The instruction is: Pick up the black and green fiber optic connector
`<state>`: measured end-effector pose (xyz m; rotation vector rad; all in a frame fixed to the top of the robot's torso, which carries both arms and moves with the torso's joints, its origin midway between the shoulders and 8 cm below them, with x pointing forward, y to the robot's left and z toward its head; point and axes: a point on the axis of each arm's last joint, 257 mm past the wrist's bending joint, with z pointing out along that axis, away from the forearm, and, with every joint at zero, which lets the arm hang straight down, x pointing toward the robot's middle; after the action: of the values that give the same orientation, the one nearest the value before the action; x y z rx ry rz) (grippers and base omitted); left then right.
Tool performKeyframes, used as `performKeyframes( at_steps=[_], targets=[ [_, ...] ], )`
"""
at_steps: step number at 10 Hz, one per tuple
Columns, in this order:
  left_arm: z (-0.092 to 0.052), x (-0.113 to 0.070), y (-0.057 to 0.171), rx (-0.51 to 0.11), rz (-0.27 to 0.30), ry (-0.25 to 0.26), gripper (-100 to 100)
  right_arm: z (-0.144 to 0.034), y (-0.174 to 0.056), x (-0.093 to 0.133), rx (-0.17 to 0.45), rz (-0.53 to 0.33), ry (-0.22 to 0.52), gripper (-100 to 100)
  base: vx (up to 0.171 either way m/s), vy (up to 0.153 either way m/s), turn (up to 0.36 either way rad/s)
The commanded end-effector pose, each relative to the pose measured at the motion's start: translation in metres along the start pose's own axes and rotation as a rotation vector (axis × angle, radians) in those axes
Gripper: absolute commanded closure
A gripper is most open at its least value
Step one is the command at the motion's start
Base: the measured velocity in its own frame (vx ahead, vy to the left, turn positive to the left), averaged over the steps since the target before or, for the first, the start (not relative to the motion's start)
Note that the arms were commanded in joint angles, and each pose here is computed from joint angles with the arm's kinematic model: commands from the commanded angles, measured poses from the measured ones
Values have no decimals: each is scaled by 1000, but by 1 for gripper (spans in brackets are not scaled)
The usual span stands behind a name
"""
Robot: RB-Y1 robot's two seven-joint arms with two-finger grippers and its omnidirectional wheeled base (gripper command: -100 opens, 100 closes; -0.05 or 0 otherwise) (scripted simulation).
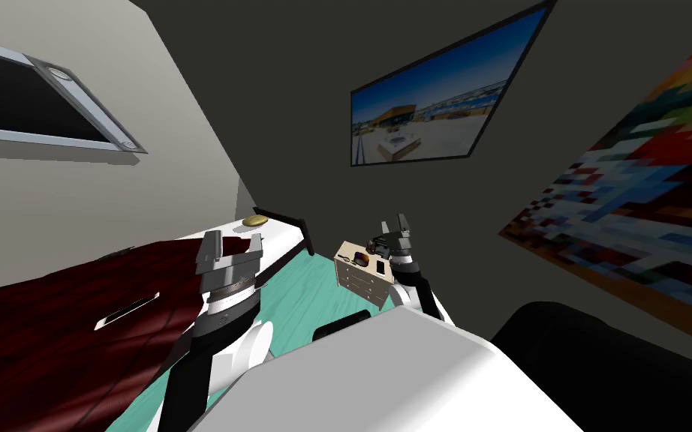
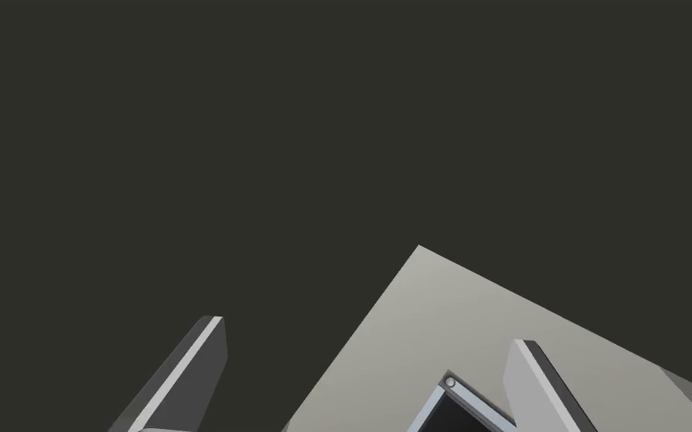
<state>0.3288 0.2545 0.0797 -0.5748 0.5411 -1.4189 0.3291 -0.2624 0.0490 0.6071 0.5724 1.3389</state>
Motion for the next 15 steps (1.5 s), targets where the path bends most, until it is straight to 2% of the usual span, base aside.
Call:
performKeyframes(
  at_steps=[1, 8, 11, 12, 15],
  targets=[
    [0, 0, 0, 0, 0, 0, 0, -1, -3, 5, 10, -7, 41, -100, 10, 20, 79],
    [0, 0, 0, 0, 0, 0, 0, -12, -29, 25, 97, -41, 213, -100, 37, 46, 125],
    [0, 0, 0, 0, 0, 0, 0, -28, -61, 34, 191, -73, 308, -100, 59, 41, 213],
    [0, 0, 0, 0, 0, 0, 0, -29, -61, 35, 192, -79, 324, -100, 56, 23, 74],
    [0, 0, 0, 0, 0, 0, 0, -60, -106, 39, 325, -132, 429, -100, 67, 41, 280]
  ],
)
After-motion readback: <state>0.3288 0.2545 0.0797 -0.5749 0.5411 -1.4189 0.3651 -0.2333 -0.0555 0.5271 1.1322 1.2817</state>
